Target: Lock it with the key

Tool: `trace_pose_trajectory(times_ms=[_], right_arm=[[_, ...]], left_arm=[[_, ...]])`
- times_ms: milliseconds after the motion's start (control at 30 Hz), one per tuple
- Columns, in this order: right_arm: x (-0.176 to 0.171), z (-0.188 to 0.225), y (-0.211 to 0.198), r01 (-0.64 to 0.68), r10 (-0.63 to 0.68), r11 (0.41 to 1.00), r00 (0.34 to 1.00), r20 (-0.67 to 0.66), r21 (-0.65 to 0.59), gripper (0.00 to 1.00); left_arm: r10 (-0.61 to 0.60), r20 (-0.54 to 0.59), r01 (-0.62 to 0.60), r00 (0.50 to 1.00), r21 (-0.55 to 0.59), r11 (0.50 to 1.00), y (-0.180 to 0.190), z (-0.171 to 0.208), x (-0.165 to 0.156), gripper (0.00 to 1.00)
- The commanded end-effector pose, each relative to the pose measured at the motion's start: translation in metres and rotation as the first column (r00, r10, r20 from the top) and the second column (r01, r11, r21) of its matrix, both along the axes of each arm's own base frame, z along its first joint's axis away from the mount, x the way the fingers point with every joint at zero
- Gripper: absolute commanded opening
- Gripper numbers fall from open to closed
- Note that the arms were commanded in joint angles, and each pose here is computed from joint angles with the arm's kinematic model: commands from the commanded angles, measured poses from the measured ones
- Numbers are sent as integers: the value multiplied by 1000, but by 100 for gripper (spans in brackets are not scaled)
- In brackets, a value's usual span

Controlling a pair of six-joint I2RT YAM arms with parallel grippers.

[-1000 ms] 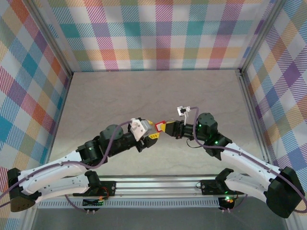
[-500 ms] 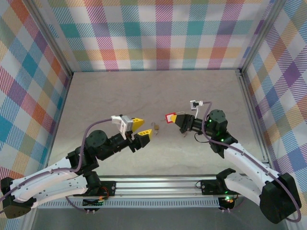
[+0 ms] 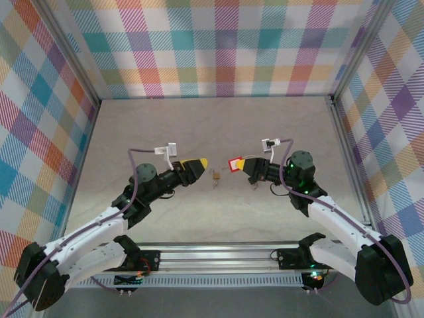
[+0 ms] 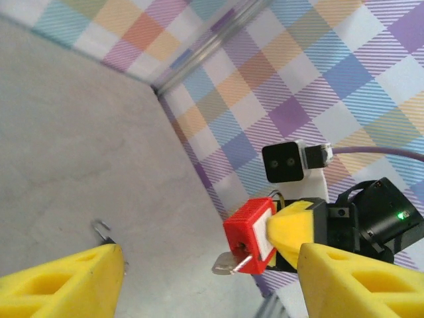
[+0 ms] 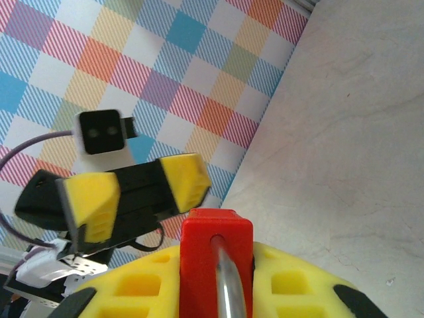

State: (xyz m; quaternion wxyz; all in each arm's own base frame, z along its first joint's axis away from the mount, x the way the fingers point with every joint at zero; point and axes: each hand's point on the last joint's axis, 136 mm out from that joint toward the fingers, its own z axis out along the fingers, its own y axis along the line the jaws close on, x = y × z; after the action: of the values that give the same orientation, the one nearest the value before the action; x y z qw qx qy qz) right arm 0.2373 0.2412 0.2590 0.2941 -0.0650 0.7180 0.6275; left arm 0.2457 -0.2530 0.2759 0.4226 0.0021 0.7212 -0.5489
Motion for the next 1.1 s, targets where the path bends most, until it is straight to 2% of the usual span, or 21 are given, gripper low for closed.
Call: trace_pose_trajectory(times_ms=[0,200,533,1067], right_arm=[[-5,16,-2,-19,17,999,998,55,33,0],[-2,14,-3,-7,6,1000,999,43,30,0],[1,8,2,-33,33,999,999,-5,30,0],[6,-2,6,-45,47,999,997,-62,30,0]], left_arm=[[-121,-6,117,993,-219,969,-12,34,-8,69],[-209,-54,184,976,-296,937,-25,25,-6,67],[-259,-88,228,962,-265,937,-36,2,-7,65],[-334,-116,297,935,-254,920,-55,-13,-1,62]])
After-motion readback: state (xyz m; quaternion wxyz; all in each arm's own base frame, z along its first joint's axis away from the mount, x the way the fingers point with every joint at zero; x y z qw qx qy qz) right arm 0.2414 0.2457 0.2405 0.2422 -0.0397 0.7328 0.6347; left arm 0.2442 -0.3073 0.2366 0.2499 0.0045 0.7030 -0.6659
